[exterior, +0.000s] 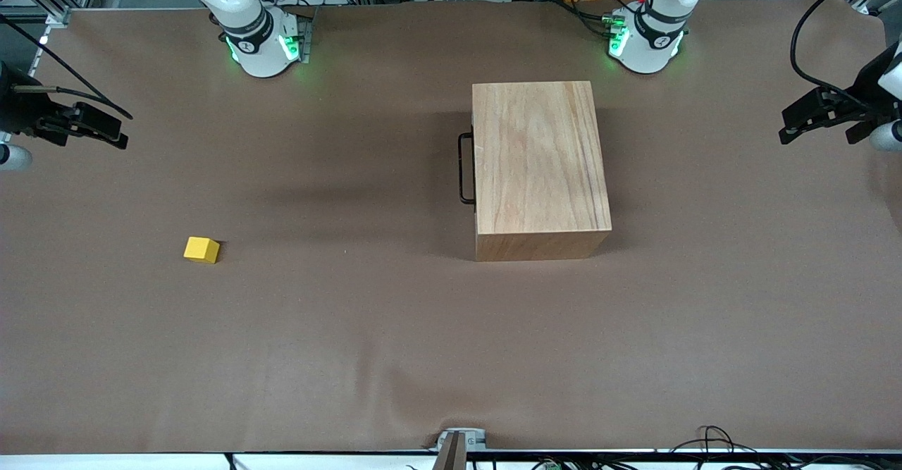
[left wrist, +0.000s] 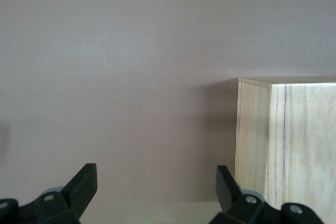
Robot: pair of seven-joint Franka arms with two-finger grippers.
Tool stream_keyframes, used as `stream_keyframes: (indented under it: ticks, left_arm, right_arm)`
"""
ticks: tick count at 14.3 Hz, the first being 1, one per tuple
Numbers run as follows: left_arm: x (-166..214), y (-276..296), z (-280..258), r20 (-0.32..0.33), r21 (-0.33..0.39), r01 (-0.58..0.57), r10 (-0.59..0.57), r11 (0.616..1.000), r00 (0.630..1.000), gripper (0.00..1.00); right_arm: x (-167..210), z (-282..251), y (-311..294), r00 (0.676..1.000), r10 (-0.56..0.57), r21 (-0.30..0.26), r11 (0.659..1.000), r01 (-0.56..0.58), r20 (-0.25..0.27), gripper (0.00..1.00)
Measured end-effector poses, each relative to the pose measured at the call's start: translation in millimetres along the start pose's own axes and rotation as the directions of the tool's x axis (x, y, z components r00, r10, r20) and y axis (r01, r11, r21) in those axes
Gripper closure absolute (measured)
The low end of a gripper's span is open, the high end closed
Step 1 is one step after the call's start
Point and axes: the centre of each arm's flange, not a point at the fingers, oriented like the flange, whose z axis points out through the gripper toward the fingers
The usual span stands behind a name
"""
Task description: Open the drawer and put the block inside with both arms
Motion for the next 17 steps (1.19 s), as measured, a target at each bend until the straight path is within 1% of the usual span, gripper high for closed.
stream_keyframes:
  ticks: [3,12,14,17]
  left_arm:
    - [0,0,0,0.000,0.000,0.000,0.000,1.000,1.000,0.00]
    - [0,9,1,0.005,-0.009,-0.015,0.015,1.000,1.000,0.00]
    - [-1,30,2,0.007,-0.008,-0.040,0.041,0.999,0.999,0.00]
    - [-5,79,5,0.012,-0.006,-0.041,0.041,0.999,0.999,0.00]
  right_arm:
    - [0,3,0,1.000,0.000,0.000,1.000,0.000,0.006,0.00]
    - [0,1,4,1.000,0.008,0.000,1.000,-0.008,0.001,0.00]
    - [0,1,3,1.000,0.007,0.000,1.000,-0.007,0.002,0.00]
    - [1,1,4,1.000,0.008,-0.006,1.000,-0.008,-0.002,0.00]
